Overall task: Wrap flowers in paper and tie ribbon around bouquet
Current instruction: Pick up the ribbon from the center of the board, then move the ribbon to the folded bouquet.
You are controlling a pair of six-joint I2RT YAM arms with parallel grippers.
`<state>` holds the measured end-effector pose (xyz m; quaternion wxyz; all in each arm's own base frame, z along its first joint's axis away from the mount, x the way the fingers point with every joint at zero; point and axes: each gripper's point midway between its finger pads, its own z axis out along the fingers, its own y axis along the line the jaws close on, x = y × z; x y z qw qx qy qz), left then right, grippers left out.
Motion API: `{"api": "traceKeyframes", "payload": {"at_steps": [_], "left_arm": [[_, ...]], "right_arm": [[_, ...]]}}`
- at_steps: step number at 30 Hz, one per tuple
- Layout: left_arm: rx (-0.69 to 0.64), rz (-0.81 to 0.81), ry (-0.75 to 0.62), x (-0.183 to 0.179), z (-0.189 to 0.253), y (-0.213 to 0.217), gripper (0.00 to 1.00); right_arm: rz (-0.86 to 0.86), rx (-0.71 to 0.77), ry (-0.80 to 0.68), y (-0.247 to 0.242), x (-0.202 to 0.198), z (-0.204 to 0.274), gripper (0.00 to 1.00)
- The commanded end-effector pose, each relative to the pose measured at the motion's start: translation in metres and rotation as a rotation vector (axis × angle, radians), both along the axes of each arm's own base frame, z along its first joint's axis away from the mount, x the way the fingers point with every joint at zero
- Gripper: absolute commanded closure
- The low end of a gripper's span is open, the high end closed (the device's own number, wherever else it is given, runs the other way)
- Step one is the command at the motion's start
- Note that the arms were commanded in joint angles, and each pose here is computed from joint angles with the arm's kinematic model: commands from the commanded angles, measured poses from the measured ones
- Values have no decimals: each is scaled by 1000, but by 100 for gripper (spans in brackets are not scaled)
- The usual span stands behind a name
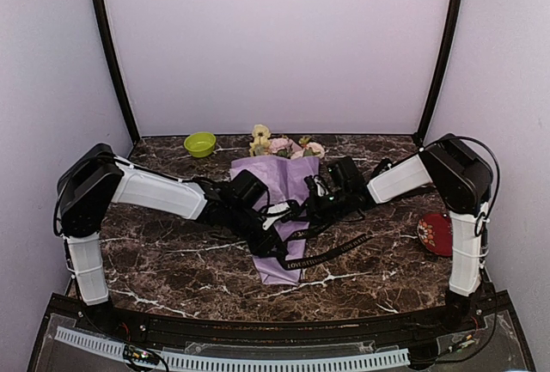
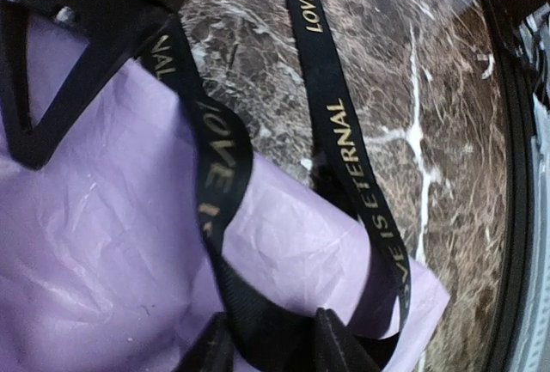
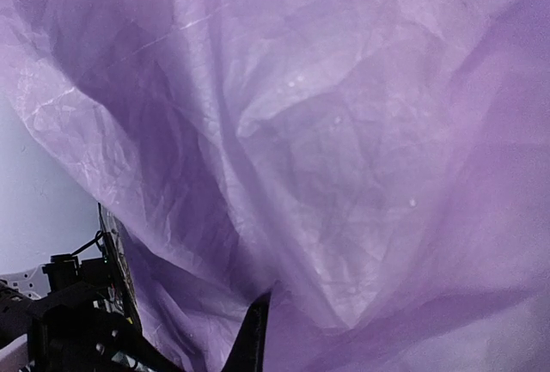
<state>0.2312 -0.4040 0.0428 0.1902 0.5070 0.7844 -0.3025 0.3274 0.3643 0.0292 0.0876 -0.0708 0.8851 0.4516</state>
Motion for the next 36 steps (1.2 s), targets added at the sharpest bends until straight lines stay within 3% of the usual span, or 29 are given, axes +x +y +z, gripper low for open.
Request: {"api": "traceKeyframes", "payload": {"at_steps": [1,2,5,9,11,14,18,23,28,33,36], "left_arm": [[-51,-48,-1,-8,14,-15,92],[-54,-61,-4,-12,16,-17,99],[-77,-155,-29,-34,30,-25,100],[-73,-361,-43,-93,52,-32,100],[-6,-435,3,-120,50,-17,100],[120,-413,55,-135,34,15,100],[234,-338,98,-138,23,43,100],[467,-199,217,-136,-11,90,100],[529,-75,312,-125,-22,125,100],[552,129,315,-83,-27,153,100],[529,337,338,-36,-37,173,100]], "right_arm": [[11,17,-51,6,4,21,100],[12,19,-53,6,4,22,100],[14,17,-57,7,6,24,100],[23,16,-49,9,7,26,100],[31,34,-56,12,10,35,100],[41,50,-57,13,11,44,100],[55,36,-56,9,13,51,100],[67,12,-78,0,18,64,100],[52,-7,-106,-11,27,73,100],[53,-14,-96,-16,27,69,100],[53,-13,-99,-16,27,70,100]]}}
